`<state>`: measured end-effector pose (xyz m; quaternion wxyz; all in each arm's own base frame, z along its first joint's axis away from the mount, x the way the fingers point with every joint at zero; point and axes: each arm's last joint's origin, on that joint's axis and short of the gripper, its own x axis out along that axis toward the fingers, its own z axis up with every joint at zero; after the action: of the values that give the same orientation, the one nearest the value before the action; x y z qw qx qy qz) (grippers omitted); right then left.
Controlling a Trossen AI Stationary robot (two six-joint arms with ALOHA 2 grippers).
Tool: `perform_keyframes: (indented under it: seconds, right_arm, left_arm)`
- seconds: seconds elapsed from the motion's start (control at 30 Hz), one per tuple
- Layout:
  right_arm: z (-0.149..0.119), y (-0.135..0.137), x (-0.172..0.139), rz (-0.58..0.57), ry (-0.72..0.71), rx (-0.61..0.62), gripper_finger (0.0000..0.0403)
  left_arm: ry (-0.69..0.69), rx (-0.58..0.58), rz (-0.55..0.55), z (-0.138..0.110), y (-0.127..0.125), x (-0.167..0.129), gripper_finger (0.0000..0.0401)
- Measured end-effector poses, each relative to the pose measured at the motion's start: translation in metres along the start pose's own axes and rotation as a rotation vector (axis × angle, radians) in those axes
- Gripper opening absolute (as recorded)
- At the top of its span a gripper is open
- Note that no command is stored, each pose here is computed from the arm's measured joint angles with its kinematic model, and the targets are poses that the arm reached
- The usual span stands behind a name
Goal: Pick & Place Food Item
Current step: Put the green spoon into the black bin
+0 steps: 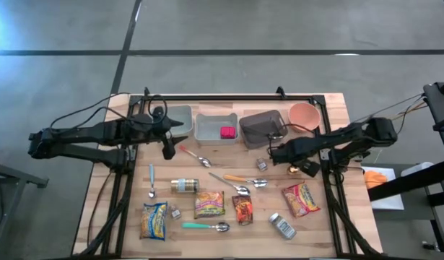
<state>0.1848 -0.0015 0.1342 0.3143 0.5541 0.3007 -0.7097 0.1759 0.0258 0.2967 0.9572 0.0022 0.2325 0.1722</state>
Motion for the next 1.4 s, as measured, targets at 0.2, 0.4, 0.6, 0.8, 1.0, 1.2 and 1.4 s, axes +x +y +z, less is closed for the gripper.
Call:
perform_keyframes:
  seconds: [0.2,0.4,0.6,0.8,1.0,1.2,1.4]
  right_arm:
    - [-0.004,0.003,0.004,-0.027,-0.022,-0.007,0.0237]
    - [-0.005,0.005,0.003,-0.020,-0.018,-0.009,0.0205]
    - [-0.006,0.006,0.004,0.004,-0.019,-0.025,0.0107]
    - [-0.007,0.008,0.004,0.043,-0.028,-0.088,0.0030]
    - [-0.009,0.008,0.004,0.054,-0.031,-0.152,0.0023]
    - [-0.010,0.007,0.004,0.057,-0.030,-0.202,0.0020]
    - [-0.014,0.004,0.003,0.065,-0.036,-0.232,0.0013]
  left_arm:
    - [0.012,0.017,0.000,0.001,0.000,-0.001,0.0262]
    - [0.003,0.015,0.000,0.004,0.001,-0.003,0.0262]
    - [0.003,0.015,0.000,0.004,0.001,-0.003,0.0262]
    - [0.003,0.015,0.000,0.004,0.001,-0.003,0.0262]
    - [0.003,0.014,0.000,0.004,0.001,-0.003,0.0262]
    - [0.003,0.012,0.000,0.004,0.001,-0.003,0.0262]
    - [0.003,0.012,0.000,0.004,0.001,-0.003,0.0262]
